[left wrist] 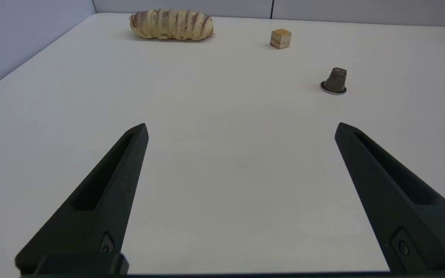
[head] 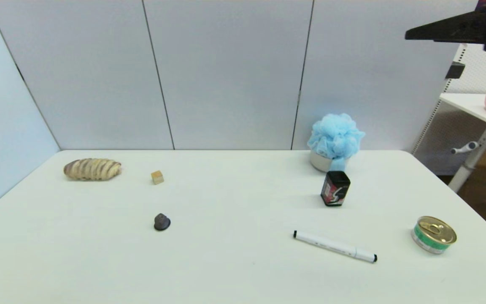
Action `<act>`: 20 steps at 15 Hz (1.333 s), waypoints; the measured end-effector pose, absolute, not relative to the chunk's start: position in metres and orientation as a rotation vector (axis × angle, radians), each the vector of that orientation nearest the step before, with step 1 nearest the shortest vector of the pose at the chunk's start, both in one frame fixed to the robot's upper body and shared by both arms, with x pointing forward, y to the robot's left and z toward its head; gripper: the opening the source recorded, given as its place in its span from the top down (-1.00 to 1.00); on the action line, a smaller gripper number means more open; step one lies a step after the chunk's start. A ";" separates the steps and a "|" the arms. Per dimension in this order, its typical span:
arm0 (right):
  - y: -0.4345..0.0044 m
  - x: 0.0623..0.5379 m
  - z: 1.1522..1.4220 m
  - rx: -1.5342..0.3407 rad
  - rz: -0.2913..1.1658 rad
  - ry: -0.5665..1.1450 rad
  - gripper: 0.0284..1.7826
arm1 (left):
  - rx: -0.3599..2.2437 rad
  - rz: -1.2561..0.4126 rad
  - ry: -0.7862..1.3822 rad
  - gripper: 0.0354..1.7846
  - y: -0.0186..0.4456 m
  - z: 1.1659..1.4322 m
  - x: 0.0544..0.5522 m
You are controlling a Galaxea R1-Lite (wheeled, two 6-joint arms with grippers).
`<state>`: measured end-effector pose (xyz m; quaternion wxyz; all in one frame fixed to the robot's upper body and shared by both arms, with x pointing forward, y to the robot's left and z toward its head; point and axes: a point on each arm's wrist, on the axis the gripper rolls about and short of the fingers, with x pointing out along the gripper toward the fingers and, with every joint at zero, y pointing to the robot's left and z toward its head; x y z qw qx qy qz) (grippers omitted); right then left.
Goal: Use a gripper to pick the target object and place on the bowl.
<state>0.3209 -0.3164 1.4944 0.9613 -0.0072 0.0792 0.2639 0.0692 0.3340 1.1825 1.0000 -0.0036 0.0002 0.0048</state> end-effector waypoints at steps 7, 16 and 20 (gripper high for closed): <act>-0.324 0.189 1.436 -0.026 0.339 0.223 -0.90 | -0.007 0.010 0.000 -0.91 0.334 1.183 0.069; -0.341 0.100 1.307 -0.088 -0.140 0.305 -0.90 | -0.007 0.009 0.000 -0.91 0.334 1.183 0.069; -0.339 0.085 1.252 -0.067 -0.055 0.245 -0.90 | -0.007 0.010 0.000 -0.91 0.334 1.183 0.069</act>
